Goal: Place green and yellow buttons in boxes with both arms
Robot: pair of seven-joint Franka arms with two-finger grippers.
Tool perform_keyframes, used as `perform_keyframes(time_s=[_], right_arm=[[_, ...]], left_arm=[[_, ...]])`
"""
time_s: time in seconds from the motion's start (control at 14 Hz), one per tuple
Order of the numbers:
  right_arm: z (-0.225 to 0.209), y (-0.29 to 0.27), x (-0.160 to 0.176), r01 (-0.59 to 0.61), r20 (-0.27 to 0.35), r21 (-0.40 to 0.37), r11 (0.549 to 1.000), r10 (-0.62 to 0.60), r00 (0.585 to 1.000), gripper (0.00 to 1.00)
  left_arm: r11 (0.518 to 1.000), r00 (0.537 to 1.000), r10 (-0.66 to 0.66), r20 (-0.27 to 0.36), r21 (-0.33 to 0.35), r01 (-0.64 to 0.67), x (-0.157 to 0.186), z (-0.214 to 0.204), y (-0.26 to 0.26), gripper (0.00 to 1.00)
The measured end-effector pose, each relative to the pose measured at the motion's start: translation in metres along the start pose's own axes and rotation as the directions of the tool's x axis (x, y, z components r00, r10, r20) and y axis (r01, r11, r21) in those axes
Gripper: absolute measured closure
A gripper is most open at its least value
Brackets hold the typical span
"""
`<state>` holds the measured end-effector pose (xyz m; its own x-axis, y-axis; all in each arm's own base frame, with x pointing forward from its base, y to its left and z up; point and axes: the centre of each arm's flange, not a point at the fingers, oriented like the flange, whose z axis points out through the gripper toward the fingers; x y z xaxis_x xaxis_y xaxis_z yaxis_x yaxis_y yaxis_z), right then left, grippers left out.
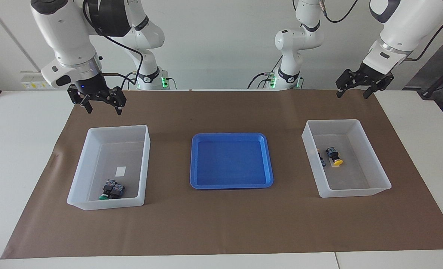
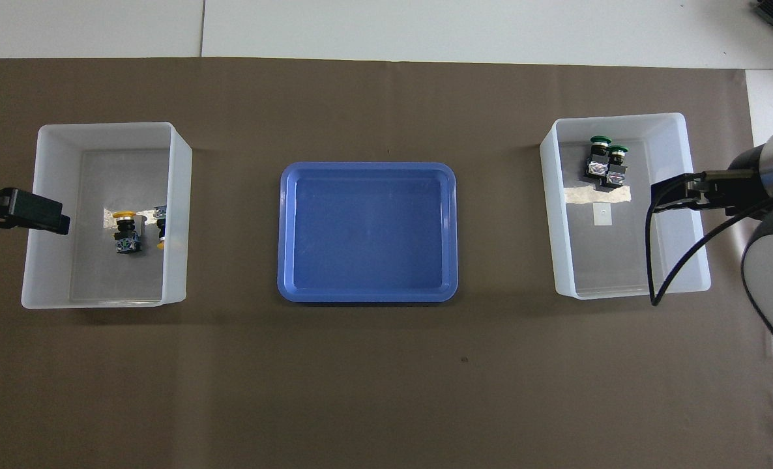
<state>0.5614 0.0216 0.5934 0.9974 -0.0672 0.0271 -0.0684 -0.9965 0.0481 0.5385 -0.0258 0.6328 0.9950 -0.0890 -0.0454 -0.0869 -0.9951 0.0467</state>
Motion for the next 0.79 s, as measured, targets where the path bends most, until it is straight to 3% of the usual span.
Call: perform_keyframes(time_s=[0.79], right_arm=[[0.0,0.0001,0.0,-0.002,0.001,0.007,1.0,0.002,1.0,0.0]], left_arm=[[1.0,1.0,0.002,0.002,0.0,-0.002,-0.0001,0.0002,0.0016,0.0]])
